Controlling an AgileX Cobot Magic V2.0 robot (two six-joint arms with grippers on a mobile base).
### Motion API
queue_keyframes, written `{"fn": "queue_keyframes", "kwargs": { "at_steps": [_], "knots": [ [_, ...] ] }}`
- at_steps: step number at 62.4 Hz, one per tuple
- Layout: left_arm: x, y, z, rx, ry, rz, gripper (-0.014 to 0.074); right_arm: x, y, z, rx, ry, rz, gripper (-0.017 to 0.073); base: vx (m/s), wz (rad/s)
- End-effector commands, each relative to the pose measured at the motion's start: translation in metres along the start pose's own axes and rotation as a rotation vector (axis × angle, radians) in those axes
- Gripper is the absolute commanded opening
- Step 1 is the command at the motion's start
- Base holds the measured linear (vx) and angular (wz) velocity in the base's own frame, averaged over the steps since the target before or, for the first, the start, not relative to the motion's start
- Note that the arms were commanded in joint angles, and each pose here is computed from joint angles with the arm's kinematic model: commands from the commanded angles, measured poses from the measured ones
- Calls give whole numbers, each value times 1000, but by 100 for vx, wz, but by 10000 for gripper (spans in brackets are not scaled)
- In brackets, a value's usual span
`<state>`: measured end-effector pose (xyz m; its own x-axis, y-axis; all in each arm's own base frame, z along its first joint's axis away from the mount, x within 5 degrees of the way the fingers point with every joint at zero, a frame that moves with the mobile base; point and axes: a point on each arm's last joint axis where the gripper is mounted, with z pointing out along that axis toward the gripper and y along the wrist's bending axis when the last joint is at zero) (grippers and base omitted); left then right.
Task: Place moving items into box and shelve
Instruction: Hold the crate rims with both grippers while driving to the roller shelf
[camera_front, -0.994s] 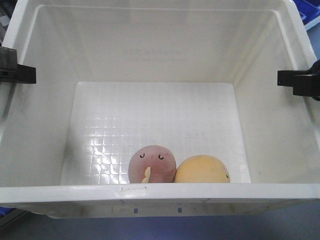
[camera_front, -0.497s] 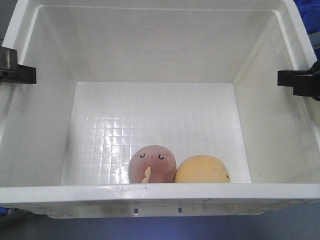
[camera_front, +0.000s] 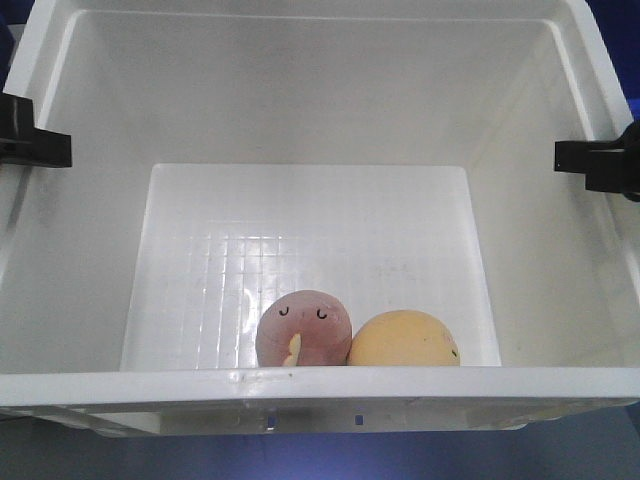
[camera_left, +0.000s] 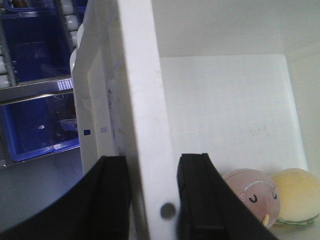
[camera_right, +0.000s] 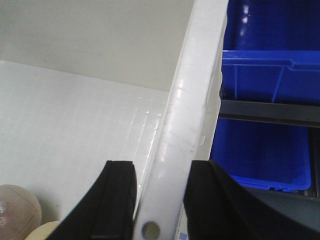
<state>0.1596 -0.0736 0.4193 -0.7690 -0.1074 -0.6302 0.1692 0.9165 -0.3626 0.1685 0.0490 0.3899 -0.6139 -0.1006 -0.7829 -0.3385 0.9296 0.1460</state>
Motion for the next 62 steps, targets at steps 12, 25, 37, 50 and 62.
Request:
{"fn": "queue_keyframes", "kwargs": {
  "at_steps": [12, 25, 37, 50, 62],
  "knots": [
    [-17, -12, -21, 95, -197, 10, -3, -20, 4, -17, -1, -181, -20, -6, 9, 34],
    [-17, -12, -21, 95, -197, 10, -3, -20, 4, -17, -1, -181, -20, -6, 7, 28],
    [-17, -12, -21, 95, -197, 10, -3, -20, 4, -17, -1, -181, -20, -6, 6, 21],
    [-17, -12, -21, 95, -197, 10, -3, -20, 4, -17, -1, -181, -20, -6, 7, 13],
    [-17, -12, -21, 95, -197, 10, -3, -20, 4, -17, -1, -181, -20, -6, 7, 8]
  ]
}}
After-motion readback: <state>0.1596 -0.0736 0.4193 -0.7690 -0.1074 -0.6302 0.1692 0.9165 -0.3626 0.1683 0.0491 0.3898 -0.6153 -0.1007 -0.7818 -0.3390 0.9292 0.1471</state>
